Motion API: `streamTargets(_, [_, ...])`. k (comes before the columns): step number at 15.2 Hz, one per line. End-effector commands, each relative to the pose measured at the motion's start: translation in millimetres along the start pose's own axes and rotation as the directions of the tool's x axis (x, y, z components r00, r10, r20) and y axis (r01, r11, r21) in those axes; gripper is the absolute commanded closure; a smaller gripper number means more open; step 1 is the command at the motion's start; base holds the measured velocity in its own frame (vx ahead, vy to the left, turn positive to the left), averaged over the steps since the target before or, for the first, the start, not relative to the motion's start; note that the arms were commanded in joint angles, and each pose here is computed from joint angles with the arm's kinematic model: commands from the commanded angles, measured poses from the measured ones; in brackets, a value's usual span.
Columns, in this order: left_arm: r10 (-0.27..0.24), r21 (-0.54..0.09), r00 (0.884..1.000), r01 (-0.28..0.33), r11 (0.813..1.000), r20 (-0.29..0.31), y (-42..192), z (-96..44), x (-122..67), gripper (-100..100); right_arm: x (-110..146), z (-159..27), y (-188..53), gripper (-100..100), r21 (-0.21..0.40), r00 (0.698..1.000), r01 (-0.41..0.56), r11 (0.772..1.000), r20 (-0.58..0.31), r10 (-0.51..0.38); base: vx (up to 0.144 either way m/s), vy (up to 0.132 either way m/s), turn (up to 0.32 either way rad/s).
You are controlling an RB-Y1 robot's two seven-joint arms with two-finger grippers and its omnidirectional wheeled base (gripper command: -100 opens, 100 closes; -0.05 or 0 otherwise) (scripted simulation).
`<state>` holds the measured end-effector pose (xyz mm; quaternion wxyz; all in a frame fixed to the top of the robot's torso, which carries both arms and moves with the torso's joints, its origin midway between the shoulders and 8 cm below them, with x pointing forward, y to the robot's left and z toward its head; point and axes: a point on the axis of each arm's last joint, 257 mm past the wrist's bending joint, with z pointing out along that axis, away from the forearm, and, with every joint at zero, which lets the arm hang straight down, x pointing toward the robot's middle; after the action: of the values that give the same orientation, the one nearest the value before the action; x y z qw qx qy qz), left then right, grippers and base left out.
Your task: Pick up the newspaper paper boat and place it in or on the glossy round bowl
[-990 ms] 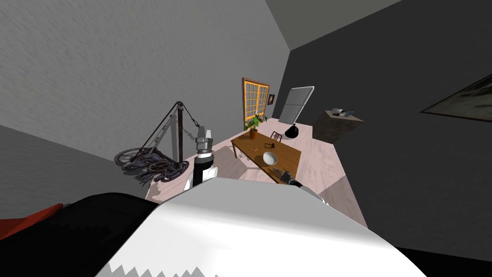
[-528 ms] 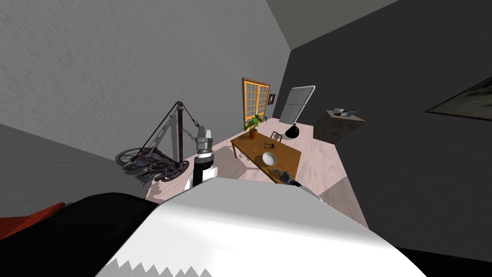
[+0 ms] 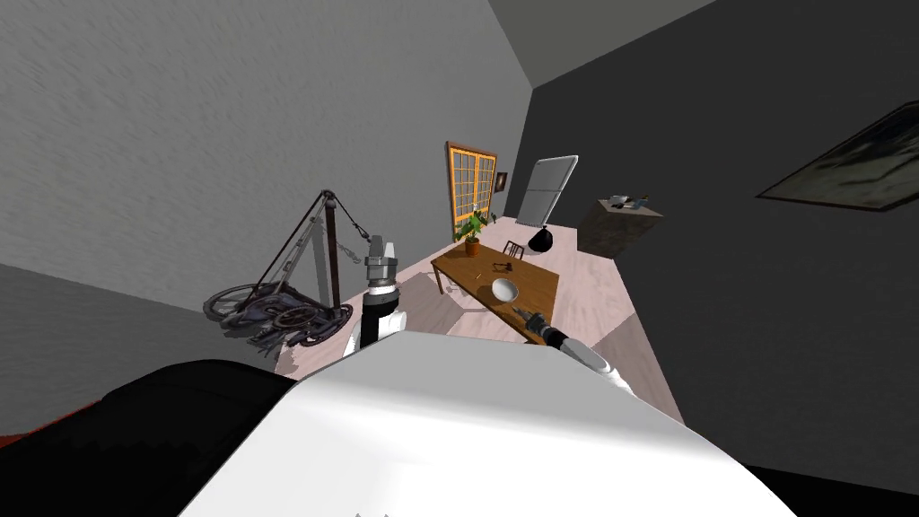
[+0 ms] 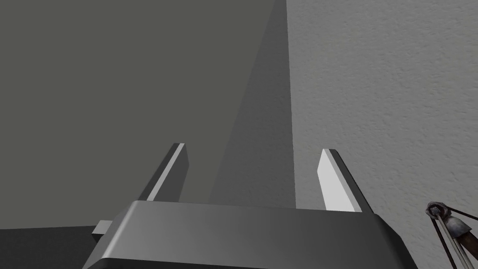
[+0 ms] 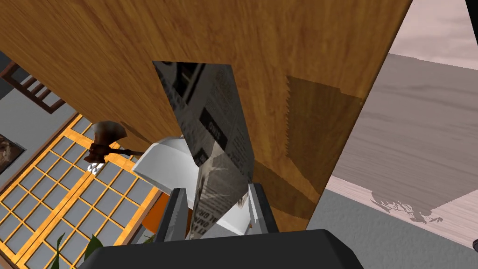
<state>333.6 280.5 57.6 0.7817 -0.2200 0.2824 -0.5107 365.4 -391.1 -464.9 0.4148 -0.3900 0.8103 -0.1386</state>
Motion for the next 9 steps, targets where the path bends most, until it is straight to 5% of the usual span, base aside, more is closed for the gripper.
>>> streamTargets(1, [0.0,0.0,1.0,0.0,1.0,0.0,0.0,0.0,0.0,0,-20.5,5.0,-24.6,100,0.013,0.999,0.0,1.0,0.043,0.0,-0.081,0.146,-0.15])
streamTargets(5, [0.0,0.0,1.0,0.0,1.0,0.0,0.0,0.0,0.0,0,-46.9,7.2,-60.3,100,0.032,0.995,-0.012,0.999,0.097,0.008,-0.025,0.11,-0.086])
streamTargets(9, [0.0,0.0,1.0,0.0,1.0,0.0,0.0,-0.1,0.0,0,-72.9,4.3,-91.9,100,0.046,0.987,-0.042,0.998,0.154,0.034,0.045,0.09,0.062])
